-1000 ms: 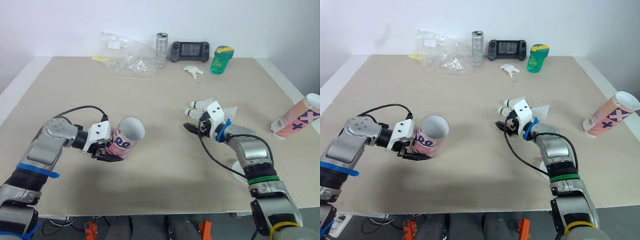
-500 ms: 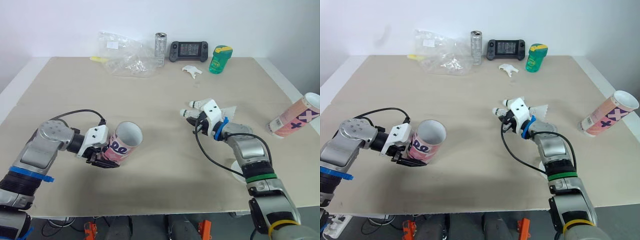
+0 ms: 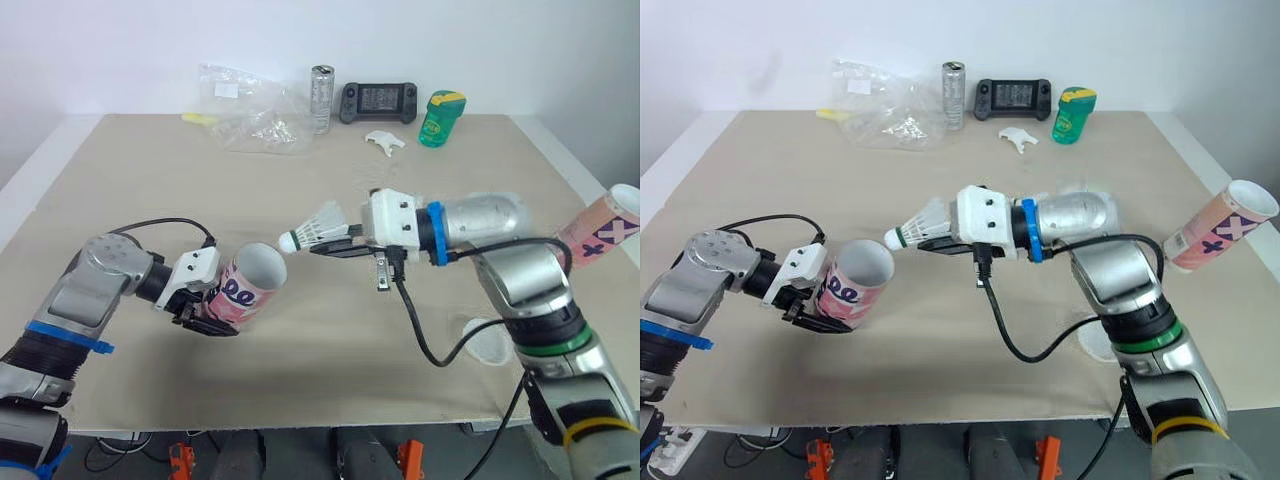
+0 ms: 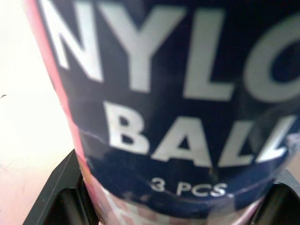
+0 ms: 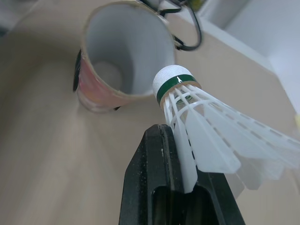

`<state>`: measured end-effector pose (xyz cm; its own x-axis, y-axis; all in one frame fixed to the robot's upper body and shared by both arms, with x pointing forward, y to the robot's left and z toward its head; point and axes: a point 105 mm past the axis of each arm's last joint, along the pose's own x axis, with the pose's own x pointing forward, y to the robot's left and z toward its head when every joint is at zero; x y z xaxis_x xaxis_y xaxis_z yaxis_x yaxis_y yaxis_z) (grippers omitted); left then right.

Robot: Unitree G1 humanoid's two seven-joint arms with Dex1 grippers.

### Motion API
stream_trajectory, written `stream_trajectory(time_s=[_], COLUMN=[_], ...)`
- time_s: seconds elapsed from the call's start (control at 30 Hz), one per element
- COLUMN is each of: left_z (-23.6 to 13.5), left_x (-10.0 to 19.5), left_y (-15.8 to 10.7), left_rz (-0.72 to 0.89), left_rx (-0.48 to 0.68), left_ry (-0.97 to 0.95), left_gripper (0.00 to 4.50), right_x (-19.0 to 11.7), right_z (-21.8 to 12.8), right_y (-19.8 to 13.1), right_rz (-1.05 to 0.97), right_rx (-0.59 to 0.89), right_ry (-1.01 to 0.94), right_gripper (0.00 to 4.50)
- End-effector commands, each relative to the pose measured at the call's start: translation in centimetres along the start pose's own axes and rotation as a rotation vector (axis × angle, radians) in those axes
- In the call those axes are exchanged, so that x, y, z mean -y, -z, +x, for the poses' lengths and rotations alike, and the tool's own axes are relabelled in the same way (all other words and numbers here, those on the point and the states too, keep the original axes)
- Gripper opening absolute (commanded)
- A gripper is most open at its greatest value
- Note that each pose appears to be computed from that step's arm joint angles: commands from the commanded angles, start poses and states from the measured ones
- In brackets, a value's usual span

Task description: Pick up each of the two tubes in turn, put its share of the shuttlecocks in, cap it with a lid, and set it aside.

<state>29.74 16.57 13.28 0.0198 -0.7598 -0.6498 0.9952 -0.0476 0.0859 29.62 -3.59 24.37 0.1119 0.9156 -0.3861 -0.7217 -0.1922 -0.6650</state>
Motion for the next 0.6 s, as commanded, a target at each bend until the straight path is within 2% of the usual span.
stream_trajectory(time_s=[0.03,0.13,0.23,0.33,0.43,0.47,0.53,0.6], left_z=[0.3,0.3,0.3,0.3,0.4,0.4,0.5,0.6], left_x=[-0.3,-0.3,-0.1,0.0,0.1,0.2,0.4,0.5], left_y=[0.1,-0.1,0.0,0.0,-0.2,-0.2,-0.2,-0.2], left_rz=[-0.005,-0.005,-0.005,-0.009,-0.013,-0.014,-0.016,-0.019], left_rx=[-0.021,-0.017,-0.019,-0.018,-0.009,-0.007,-0.001,0.005], left_ry=[0.018,0.025,0.028,0.027,0.029,0.03,0.032,0.025], left_gripper=[3.08,3.08,3.08,3.08,3.08,3.08,3.08,3.08], right_x=[-0.2,-0.3,-0.7,-0.8,-0.3,-0.2,0.8,2.3], right_z=[1.3,1.9,2.2,1.7,0.3,-0.2,-2.3,-5.1], right_y=[-0.8,-1.6,-2.0,-2.5,-4.0,-4.5,-4.1,-1.6], right_rz=[-0.111,-0.127,-0.131,-0.133,-0.101,-0.088,-0.014,0.115], right_rx=[-0.007,0.017,0.005,-0.003,0.076,0.103,0.137,0.099], right_ry=[-0.1,-0.156,-0.231,-0.272,-0.249,-0.236,-0.143,0.043], right_gripper=[0.03,0.03,0.97,2.41,3.92,4.28,4.4,4.4])
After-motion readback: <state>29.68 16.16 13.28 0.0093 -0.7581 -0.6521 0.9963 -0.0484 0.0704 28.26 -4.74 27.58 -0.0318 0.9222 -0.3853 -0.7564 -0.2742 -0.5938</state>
